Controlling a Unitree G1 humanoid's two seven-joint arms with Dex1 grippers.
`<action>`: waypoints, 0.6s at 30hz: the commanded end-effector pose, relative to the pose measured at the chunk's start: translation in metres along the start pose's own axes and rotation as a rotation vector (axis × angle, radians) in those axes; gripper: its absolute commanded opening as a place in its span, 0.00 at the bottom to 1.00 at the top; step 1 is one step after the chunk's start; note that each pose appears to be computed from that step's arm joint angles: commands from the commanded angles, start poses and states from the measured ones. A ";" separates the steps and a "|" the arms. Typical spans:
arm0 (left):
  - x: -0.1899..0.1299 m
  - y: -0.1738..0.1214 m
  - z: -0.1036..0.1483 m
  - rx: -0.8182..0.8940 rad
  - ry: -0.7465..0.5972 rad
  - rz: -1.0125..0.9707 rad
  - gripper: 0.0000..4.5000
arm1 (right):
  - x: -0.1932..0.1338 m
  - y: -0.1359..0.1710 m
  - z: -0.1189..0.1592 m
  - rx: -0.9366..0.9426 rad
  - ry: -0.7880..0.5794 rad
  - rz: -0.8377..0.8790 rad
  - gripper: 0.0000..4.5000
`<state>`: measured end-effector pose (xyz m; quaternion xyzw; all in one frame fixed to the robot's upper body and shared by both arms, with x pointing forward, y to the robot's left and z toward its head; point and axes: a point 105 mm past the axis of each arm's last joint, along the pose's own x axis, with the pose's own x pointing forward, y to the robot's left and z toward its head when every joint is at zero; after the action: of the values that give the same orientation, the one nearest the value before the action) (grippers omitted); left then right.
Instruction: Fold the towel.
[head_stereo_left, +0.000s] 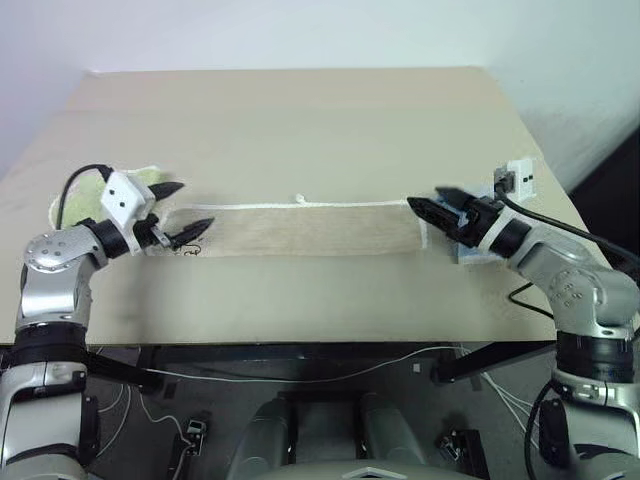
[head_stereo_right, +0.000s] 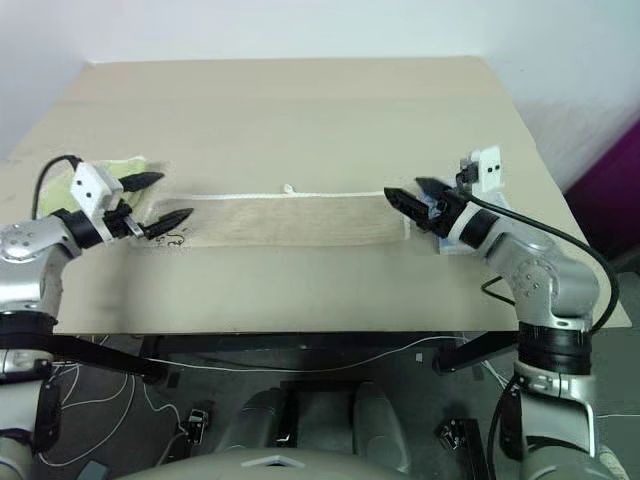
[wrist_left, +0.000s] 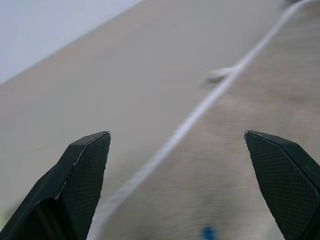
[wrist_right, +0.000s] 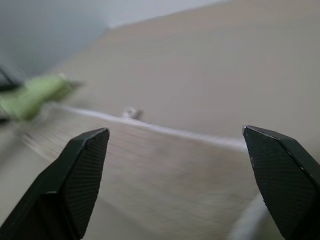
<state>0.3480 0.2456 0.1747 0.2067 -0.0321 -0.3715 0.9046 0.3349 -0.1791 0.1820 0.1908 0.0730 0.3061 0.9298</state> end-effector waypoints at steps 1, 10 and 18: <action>0.008 -0.014 0.020 0.011 -0.056 -0.099 1.00 | -0.010 0.005 -0.008 0.186 0.006 -0.053 0.99; 0.025 -0.048 0.022 -0.004 -0.061 -0.269 1.00 | -0.022 0.003 -0.052 0.517 0.085 -0.216 0.99; 0.029 -0.068 0.023 -0.024 -0.080 -0.341 1.00 | -0.009 0.001 -0.059 0.719 0.073 -0.313 0.99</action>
<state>0.3247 0.1805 0.1588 0.1823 -0.0118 -0.5165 0.8366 0.3072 -0.1681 0.1186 0.4604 0.2488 0.1182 0.8439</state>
